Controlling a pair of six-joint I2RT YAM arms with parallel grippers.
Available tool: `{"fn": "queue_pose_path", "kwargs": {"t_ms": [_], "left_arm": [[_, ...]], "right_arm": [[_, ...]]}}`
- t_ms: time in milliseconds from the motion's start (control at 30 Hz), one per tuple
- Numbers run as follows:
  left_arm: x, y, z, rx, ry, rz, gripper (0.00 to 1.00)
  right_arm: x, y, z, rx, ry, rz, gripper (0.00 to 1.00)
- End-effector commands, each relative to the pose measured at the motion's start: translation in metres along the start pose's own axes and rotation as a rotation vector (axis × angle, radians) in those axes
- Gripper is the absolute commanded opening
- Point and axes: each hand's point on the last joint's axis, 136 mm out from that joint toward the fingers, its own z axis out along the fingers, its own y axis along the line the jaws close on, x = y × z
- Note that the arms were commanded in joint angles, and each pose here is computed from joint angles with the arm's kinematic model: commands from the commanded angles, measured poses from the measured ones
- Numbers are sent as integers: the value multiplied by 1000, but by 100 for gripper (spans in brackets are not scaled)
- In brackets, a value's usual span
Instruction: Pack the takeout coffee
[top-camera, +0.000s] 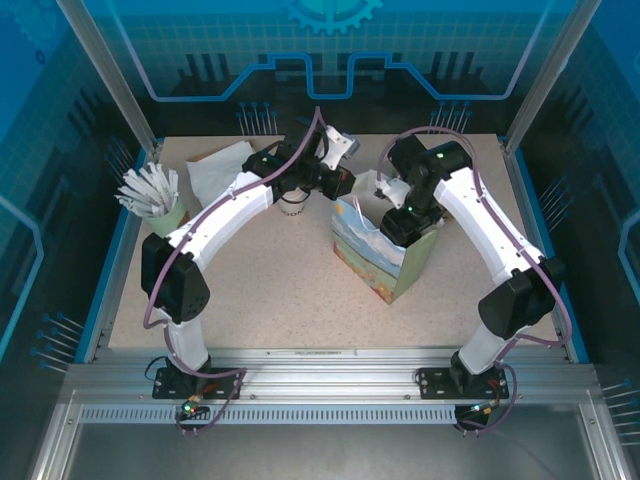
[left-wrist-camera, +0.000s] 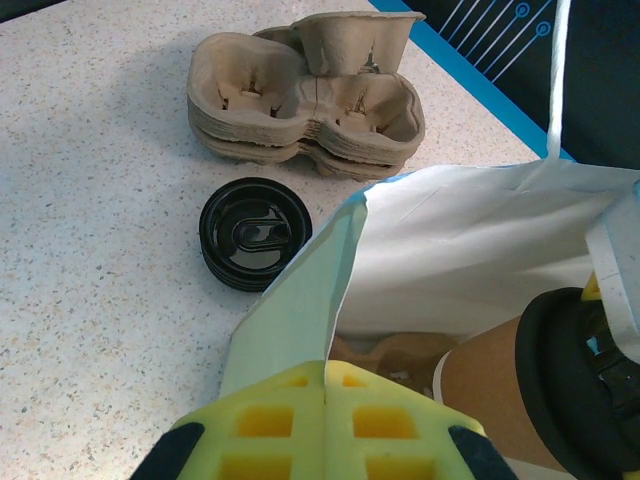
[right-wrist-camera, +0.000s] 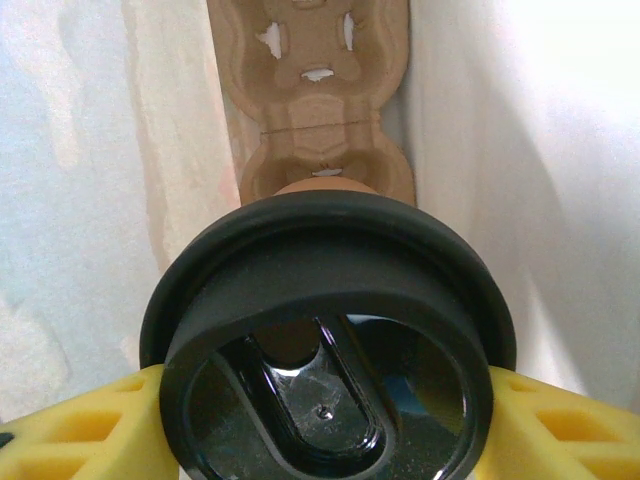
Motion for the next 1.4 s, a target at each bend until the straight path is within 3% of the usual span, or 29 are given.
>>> {"fn": "queue_pose_path", "kwargs": {"t_ms": [0,933,1367], "left_arm": [[0,-6,-9,-2,-12,22,0],[2,-6,-8,3,-6,14,0],[1,-5,-8,2,-9,15,0]], "right_arm": [[-1,3,1,-8,-9,-10,41],[-3,-2,43,22,84,-52,39],[-5,1,45,10,69,-55,39]]}}
